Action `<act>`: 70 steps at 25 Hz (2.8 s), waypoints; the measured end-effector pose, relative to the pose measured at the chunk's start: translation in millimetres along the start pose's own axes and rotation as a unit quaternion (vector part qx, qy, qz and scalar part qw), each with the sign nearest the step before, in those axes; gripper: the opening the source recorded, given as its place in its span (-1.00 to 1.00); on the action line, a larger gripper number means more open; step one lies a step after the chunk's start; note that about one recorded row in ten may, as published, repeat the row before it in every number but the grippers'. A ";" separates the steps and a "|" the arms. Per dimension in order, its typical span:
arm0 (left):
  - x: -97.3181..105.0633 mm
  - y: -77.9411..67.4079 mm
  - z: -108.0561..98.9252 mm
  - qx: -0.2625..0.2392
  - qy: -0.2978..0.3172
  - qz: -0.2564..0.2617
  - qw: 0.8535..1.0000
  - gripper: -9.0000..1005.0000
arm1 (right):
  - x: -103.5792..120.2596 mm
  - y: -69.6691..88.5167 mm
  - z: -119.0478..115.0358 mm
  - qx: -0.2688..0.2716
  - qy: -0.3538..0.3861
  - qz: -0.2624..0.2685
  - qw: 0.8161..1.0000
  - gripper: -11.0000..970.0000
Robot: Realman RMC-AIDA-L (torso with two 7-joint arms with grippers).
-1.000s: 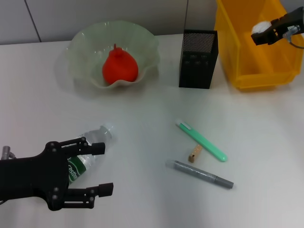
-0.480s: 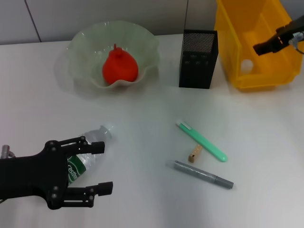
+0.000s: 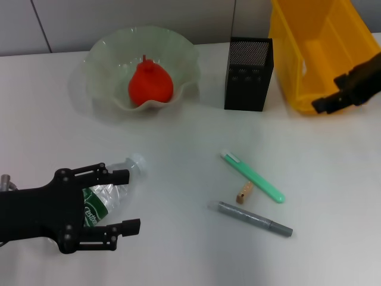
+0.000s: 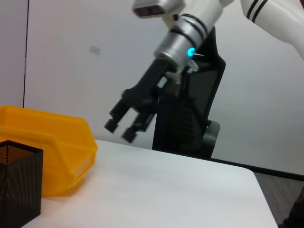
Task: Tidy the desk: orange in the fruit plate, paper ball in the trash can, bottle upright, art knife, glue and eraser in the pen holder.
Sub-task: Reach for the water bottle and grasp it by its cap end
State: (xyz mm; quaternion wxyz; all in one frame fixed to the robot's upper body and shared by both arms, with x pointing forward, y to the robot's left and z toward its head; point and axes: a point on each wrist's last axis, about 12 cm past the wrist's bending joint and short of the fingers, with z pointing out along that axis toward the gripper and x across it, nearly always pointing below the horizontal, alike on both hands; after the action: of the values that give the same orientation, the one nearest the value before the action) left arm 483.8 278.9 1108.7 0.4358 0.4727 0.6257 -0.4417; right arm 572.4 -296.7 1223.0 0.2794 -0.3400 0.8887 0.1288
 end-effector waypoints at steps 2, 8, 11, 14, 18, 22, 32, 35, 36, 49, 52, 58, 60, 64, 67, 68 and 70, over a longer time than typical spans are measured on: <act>-1.1 1.5 0.3 -0.002 0.001 0.001 1.000 0.50 | 8.4 0.9 -3.8 -0.034 -0.021 -0.005 0.999 0.56; -5.2 12.3 -1.4 -0.034 0.002 -0.009 0.999 0.50 | 52.4 0.4 1.8 -0.127 -0.112 -0.049 0.984 0.56; -8.1 19.2 -0.9 -0.050 0.006 -0.026 0.998 0.49 | 77.0 4.7 9.7 -0.160 -0.140 -0.079 0.974 0.56; -11.1 23.9 -0.5 -0.062 0.012 -0.036 0.997 0.49 | 94.1 9.0 15.3 -0.178 -0.157 -0.096 0.967 0.56; -31.4 38.8 7.0 -0.089 0.077 -0.060 0.991 0.49 | 127.8 14.2 25.1 -0.192 -0.191 -0.100 0.957 0.56; -52.6 47.6 21.4 -0.096 0.122 -0.065 0.986 0.48 | 139.0 14.9 27.6 -0.190 -0.206 -0.092 0.955 0.56; -110.2 69.9 83.8 -0.156 0.318 -0.065 0.933 0.47 | 150.3 19.3 35.0 -0.200 -0.221 -0.087 0.951 0.56; -117.6 71.6 102.3 -0.179 0.376 -0.066 0.907 0.47 | 149.7 18.5 37.1 -0.196 -0.223 -0.092 0.950 0.56; -119.5 70.6 109.9 -0.189 0.401 -0.065 0.894 0.47 | 149.7 18.5 37.1 -0.196 -0.223 -0.092 0.950 0.56; -116.6 69.0 145.7 -0.231 0.490 -0.094 0.835 0.45 | 151.6 22.2 51.0 -0.201 -0.232 -0.103 0.946 0.56; -110.9 70.3 149.1 -0.235 0.486 -0.096 0.836 0.45 | 151.0 24.0 54.2 -0.206 -0.235 -0.105 0.944 0.56; -94.3 77.7 151.7 -0.246 0.475 -0.102 0.839 0.44 | 150.6 27.8 58.5 -0.214 -0.240 -0.102 0.942 0.56; -90.0 79.4 151.3 -0.247 0.476 -0.105 0.837 0.44 | 150.6 28.3 58.9 -0.214 -0.240 -0.101 0.941 0.56; -79.6 84.2 150.3 -0.253 0.473 -0.106 0.837 0.43 | 150.6 30.1 60.3 -0.216 -0.242 -0.100 0.941 0.56; -74.6 86.4 149.5 -0.258 0.471 -0.109 0.837 0.43 | 150.5 31.7 60.8 -0.219 -0.243 -0.101 0.939 0.56; -72.2 87.5 149.5 -0.261 0.470 -0.108 0.837 0.43 | 149.9 32.8 61.4 -0.221 -0.245 -0.102 0.938 0.56; -70.9 87.9 149.6 -0.262 0.470 -0.107 0.836 0.43 | 149.5 33.2 61.9 -0.222 -0.246 -0.103 0.938 0.56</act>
State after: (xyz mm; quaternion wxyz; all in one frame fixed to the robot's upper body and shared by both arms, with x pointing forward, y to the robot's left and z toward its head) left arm 601.0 134.2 1130.2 0.1465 0.4216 0.8944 -0.0293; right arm 483.7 -326.0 1086.8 0.4181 -0.4404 0.7016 0.3728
